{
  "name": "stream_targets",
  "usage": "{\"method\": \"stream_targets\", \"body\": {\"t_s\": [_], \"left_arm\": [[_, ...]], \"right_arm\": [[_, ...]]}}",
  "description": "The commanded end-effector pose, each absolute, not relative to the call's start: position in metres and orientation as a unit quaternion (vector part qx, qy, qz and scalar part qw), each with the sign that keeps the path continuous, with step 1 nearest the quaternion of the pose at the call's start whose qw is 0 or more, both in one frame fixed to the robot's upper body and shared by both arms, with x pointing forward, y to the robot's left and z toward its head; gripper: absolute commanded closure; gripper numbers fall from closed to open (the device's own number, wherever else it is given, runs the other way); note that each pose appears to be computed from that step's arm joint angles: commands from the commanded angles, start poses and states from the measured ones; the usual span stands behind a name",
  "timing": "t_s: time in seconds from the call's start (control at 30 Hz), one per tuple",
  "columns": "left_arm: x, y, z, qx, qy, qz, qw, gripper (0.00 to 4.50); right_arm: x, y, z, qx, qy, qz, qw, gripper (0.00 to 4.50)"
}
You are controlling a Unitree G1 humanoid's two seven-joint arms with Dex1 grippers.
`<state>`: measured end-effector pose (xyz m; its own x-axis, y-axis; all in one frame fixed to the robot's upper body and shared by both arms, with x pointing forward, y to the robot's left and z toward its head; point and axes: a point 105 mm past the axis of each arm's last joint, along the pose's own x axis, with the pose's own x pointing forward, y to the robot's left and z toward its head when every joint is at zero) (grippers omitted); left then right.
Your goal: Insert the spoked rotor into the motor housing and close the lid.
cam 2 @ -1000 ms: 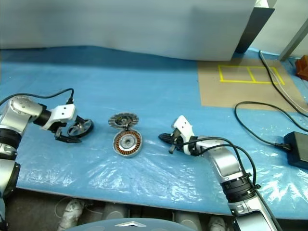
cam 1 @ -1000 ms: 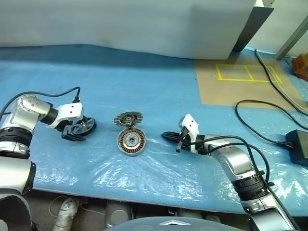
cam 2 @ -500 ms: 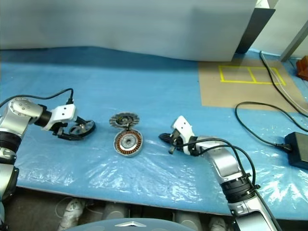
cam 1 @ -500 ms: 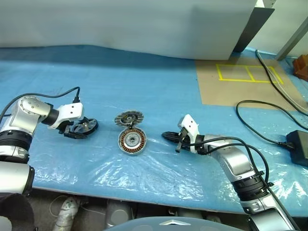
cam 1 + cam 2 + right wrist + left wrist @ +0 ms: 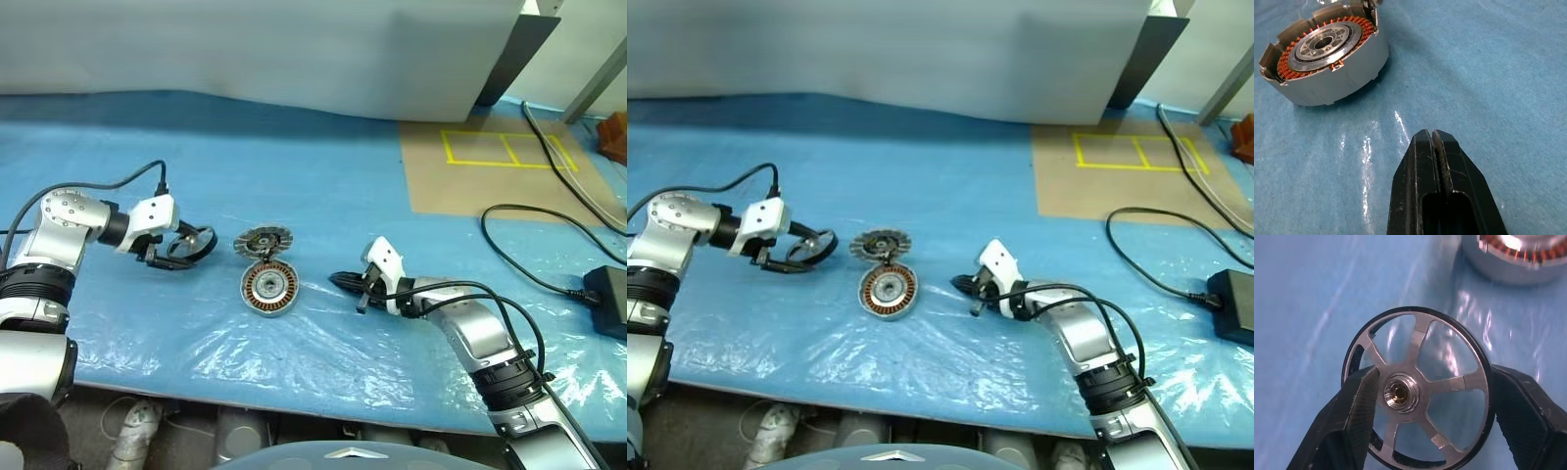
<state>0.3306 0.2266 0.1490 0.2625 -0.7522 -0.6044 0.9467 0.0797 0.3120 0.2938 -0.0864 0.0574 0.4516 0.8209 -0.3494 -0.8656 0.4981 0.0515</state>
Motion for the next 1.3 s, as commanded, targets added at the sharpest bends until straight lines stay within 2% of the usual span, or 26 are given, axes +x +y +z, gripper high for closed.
{"method": "stream_targets", "body": {"t_s": [0.03, 0.17, 0.37, 0.47, 0.6, 0.73, 0.97, 1.13, 1.3], "left_arm": [[0.308, 0.217, 0.160, 0.332, 0.120, -0.626, 0.696, 1.35], [0.297, 0.219, 0.150, 0.329, 0.141, -0.625, 0.694, 1.35], [0.306, 0.223, 0.131, 0.337, 0.163, -0.582, 0.722, 1.35], [0.304, 0.219, 0.137, 0.321, 0.149, -0.588, 0.727, 1.35], [0.288, 0.212, 0.154, 0.250, 0.130, -0.625, 0.728, 1.35], [0.269, 0.230, 0.129, 0.293, 0.196, -0.636, 0.686, 1.35], [0.250, 0.213, 0.123, 0.320, 0.183, -0.652, 0.662, 1.35], [0.248, 0.181, 0.139, 0.250, 0.121, -0.655, 0.703, 1.35], [0.248, 0.162, 0.126, 0.214, 0.092, -0.628, 0.742, 1.35]], "right_arm": [[0.293, -0.094, 0.074, -0.064, 0.140, 0.498, 0.854, 4.50], [0.294, -0.098, 0.071, -0.069, 0.145, 0.491, 0.856, 4.50], [0.294, -0.090, 0.068, -0.074, 0.146, 0.496, 0.853, 4.50], [0.295, -0.092, 0.068, -0.078, 0.147, 0.495, 0.853, 4.50], [0.296, -0.099, 0.066, -0.085, 0.154, 0.490, 0.854, 4.50], [0.297, -0.102, 0.065, -0.089, 0.157, 0.485, 0.856, 4.50], [0.294, -0.104, 0.063, -0.092, 0.162, 0.484, 0.855, 4.50], [0.295, -0.106, 0.062, -0.093, 0.166, 0.483, 0.855, 4.50], [0.295, -0.104, 0.061, -0.094, 0.167, 0.484, 0.854, 4.50]]}}
